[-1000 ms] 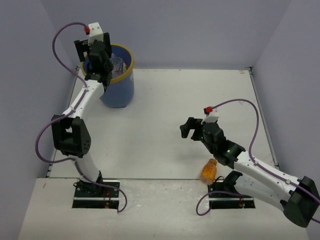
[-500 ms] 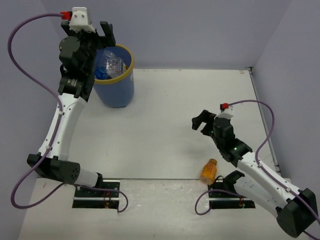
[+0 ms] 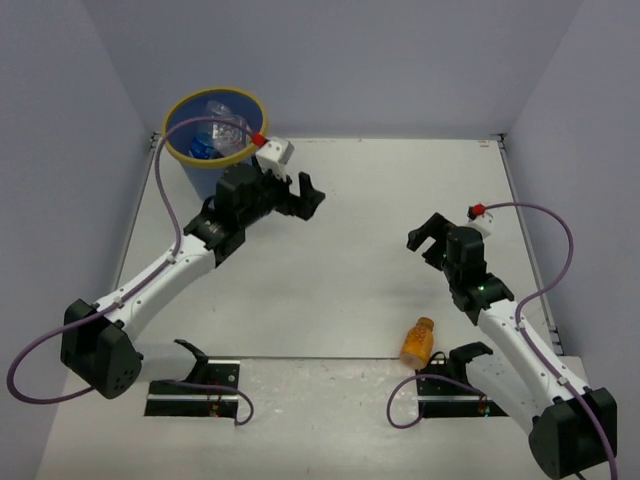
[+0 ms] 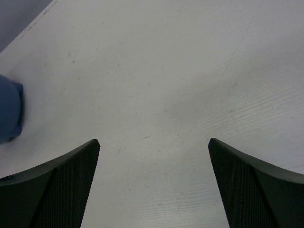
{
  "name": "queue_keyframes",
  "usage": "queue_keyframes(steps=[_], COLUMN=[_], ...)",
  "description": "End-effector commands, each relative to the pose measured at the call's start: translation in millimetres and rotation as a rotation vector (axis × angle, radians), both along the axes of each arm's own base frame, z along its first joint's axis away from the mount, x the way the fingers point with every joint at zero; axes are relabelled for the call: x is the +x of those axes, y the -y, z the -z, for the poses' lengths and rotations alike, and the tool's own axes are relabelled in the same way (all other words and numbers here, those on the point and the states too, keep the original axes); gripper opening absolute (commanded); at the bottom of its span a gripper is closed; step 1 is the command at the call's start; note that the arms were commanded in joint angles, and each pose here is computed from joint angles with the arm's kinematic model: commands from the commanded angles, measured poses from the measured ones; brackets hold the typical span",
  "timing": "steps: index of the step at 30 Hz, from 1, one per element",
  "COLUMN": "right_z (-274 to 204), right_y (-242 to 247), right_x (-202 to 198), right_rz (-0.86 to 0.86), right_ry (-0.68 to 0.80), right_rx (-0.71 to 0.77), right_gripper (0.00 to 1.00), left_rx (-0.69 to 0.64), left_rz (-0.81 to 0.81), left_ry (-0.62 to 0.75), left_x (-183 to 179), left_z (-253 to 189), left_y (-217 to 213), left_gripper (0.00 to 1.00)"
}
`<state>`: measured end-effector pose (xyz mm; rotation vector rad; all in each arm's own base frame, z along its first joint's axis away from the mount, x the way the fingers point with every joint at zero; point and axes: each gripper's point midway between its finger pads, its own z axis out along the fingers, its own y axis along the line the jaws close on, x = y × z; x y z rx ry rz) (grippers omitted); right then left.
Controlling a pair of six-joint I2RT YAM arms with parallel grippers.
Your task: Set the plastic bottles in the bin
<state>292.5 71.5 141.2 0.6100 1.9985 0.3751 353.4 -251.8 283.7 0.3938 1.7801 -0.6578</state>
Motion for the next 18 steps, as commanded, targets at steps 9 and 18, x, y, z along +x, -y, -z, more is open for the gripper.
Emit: queue_keyframes(steps=[9, 18], right_z=[-1.4, -4.5], right_y=[13.6, 30.7], right_x=[-1.4, -11.5], right_rz=[0.07, 0.153], right_ry=[0.01, 0.047], right_rx=[0.017, 0.007], right_gripper=[0.99, 0.99], left_rx=[-0.115, -0.012], left_rz=[0.586, 0.468], left_ry=[-0.193, -0.359], left_x=[-182.3, -210.6], left_z=[69.3, 147.9], left_y=[140.8, 221.1], left_gripper=[1.0, 1.0])
